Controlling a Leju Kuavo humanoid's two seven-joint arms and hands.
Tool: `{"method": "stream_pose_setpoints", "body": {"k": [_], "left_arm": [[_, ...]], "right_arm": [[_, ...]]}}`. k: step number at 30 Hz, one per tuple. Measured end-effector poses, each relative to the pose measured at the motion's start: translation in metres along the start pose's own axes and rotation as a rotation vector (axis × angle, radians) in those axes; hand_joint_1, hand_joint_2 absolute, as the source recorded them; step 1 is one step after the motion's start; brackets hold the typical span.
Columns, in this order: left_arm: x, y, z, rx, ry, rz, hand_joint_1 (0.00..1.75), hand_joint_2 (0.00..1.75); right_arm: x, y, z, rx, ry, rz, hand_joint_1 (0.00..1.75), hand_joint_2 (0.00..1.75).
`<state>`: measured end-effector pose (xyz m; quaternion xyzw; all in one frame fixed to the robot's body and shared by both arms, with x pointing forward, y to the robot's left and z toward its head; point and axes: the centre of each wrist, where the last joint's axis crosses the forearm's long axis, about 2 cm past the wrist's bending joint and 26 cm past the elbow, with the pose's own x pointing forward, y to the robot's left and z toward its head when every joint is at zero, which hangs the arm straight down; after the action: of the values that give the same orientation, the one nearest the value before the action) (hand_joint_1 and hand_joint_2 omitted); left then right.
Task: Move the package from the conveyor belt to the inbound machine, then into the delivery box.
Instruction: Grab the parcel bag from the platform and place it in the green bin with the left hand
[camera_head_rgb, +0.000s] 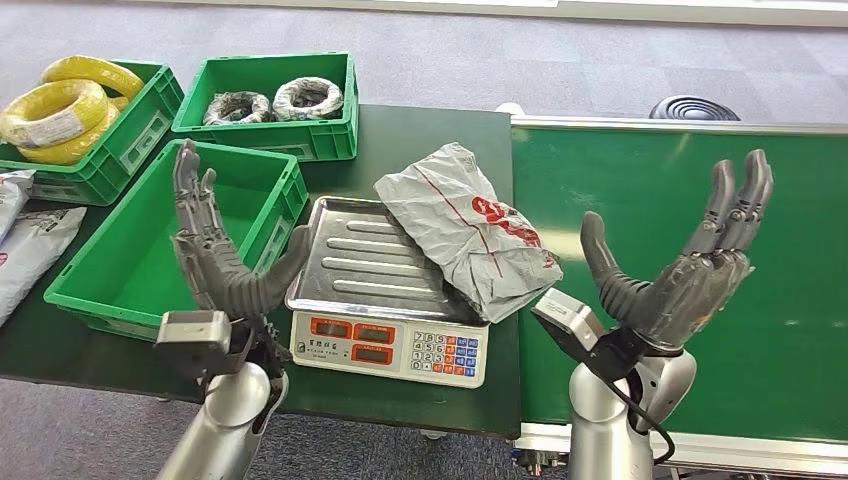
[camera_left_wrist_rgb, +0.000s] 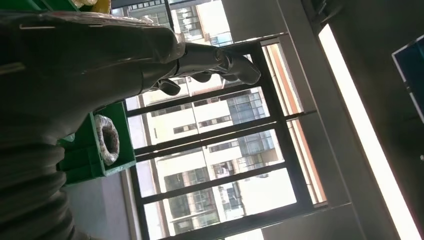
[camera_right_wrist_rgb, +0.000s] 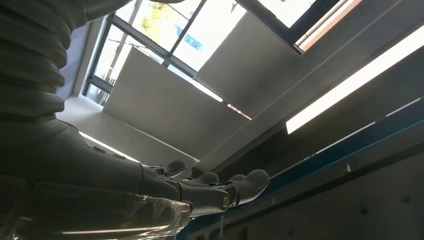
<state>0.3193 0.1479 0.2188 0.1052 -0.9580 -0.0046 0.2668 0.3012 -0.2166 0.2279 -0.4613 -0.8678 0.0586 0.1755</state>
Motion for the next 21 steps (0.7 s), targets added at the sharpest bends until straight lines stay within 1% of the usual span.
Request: {"method": "stream_pose_setpoints", "body": {"k": [2,5,7,10,15,21], "left_arm": [[-0.005,-0.016,-0.009,-0.128,0.009,-0.079,0.0,1.75],[-0.01,-0.048,-0.022,-0.324,0.006,-0.245,0.0,1.75],[-0.012,-0.068,-0.026,-0.415,-0.002,-0.324,0.0,1.75],[-0.016,-0.089,-0.027,-0.514,-0.007,-0.398,0.0,1.75],[-0.022,-0.111,-0.018,-0.647,0.008,-0.462,0.0,1.75],[-0.027,-0.123,-0.007,-0.781,0.041,-0.523,0.0,1.75]], "right_arm": [[0.001,-0.003,0.002,-0.018,0.024,-0.013,0.0,1.75],[0.003,-0.005,0.004,-0.021,0.055,-0.025,0.0,1.75],[0.005,-0.004,0.006,-0.015,0.065,-0.03,0.0,1.75],[0.009,-0.003,0.006,-0.006,0.072,-0.035,0.0,1.75],[0.016,0.0,0.004,0.002,0.084,-0.052,0.0,1.75],[0.021,0.004,0.0,0.005,0.097,-0.069,0.0,1.75]]}}
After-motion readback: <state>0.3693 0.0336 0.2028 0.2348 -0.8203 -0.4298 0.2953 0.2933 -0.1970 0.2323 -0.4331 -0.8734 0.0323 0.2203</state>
